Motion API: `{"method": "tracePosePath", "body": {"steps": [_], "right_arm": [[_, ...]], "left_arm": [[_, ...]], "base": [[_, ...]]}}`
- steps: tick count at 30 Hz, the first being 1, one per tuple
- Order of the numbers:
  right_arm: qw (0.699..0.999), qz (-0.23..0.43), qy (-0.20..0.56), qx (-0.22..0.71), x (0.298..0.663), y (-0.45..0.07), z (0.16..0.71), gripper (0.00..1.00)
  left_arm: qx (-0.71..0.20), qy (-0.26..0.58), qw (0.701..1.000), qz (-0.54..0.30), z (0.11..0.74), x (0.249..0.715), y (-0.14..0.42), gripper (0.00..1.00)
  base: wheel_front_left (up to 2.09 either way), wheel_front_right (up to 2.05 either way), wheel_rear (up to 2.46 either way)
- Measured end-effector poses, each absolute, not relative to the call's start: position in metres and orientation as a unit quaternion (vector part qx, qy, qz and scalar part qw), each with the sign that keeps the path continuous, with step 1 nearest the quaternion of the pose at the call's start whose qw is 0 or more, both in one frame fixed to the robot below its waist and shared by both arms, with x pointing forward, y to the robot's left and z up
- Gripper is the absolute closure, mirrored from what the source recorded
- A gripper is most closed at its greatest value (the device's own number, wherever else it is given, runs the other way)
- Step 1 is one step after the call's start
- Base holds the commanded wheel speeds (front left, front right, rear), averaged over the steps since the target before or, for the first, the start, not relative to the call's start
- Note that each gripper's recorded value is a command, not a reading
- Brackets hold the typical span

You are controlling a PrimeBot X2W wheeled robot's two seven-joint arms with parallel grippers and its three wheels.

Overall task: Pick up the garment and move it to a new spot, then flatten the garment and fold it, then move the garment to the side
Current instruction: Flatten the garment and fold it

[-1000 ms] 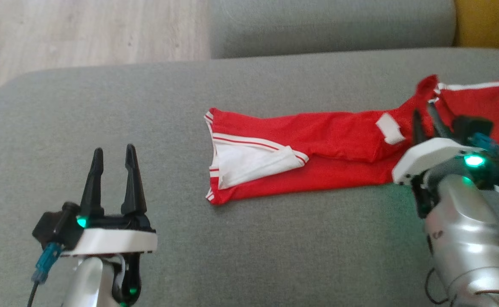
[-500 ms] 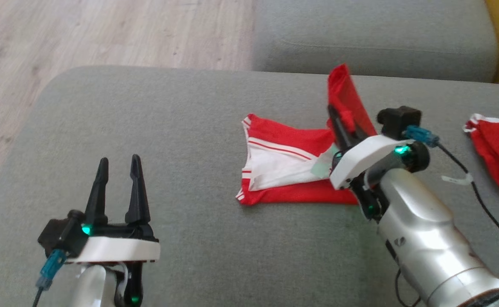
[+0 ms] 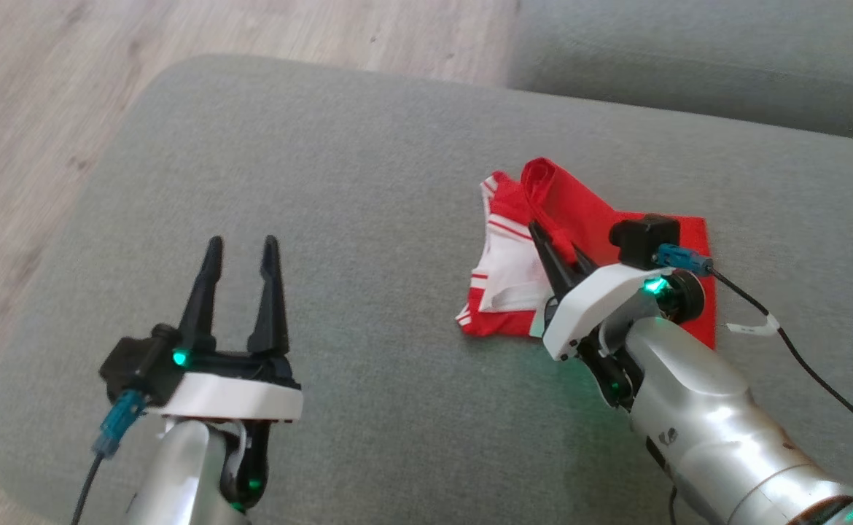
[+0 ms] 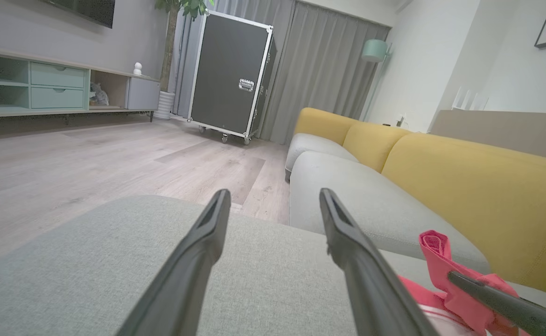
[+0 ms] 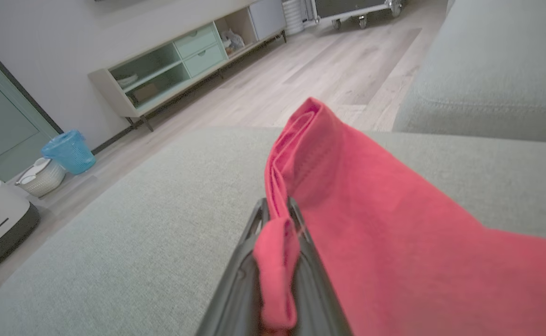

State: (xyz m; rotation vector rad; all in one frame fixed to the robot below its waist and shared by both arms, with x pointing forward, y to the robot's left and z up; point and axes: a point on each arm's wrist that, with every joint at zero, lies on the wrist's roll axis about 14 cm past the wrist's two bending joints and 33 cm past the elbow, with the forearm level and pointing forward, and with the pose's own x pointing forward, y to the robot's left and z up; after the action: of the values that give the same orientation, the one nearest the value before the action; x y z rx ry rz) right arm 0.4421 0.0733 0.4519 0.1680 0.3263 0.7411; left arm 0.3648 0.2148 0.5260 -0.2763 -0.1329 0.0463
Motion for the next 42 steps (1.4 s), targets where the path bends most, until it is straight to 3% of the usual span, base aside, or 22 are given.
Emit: {"method": "tracePosePath", "body": {"steps": [6,7,8,14,17,23,30,37,42], "right_arm": [[0.907,0.367,0.19,0.086,0.438,0.082,0.43,1.0],[0.904,0.372,0.194,0.082,0.435,0.085,0.427,0.19],[0.901,0.378,0.197,0.085,0.432,0.089,0.426,0.0],[0.88,0.419,0.181,0.129,0.415,0.115,0.45,0.0],[0.886,0.407,0.175,0.139,0.42,0.108,0.456,0.0],[0.927,0.336,0.096,0.138,0.471,0.06,0.507,0.0],[0.974,0.211,0.004,0.079,0.506,-0.041,0.545,0.0],[0.995,0.096,-0.02,0.018,0.469,-0.136,0.524,0.0],[0.997,0.077,-0.024,0.011,0.44,-0.152,0.516,0.0]], "left_arm": [[-0.132,-0.053,0.989,0.03,0.518,0.366,0.22,0.0],[-0.131,-0.053,0.99,0.031,0.519,0.366,0.22,0.0],[-0.13,-0.052,0.99,0.031,0.518,0.367,0.221,0.0],[-0.132,-0.046,0.99,0.025,0.515,0.369,0.216,0.0],[-0.134,-0.049,0.99,0.017,0.517,0.373,0.211,0.0],[-0.136,-0.065,0.989,-0.003,0.528,0.388,0.2,0.0],[-0.149,-0.082,0.985,-0.023,0.538,0.395,0.185,0.0],[-0.162,-0.077,0.983,-0.038,0.534,0.394,0.17,0.0],[-0.167,-0.067,0.983,-0.037,0.526,0.393,0.167,0.0]], "base": [[0.0,0.0,0.0],[0.0,0.0,0.0],[0.0,0.0,0.0],[0.0,0.0,0.0],[0.0,0.0,0.0],[0.0,0.0,0.0],[0.0,0.0,0.0],[0.0,0.0,0.0],[0.0,0.0,0.0]]}}
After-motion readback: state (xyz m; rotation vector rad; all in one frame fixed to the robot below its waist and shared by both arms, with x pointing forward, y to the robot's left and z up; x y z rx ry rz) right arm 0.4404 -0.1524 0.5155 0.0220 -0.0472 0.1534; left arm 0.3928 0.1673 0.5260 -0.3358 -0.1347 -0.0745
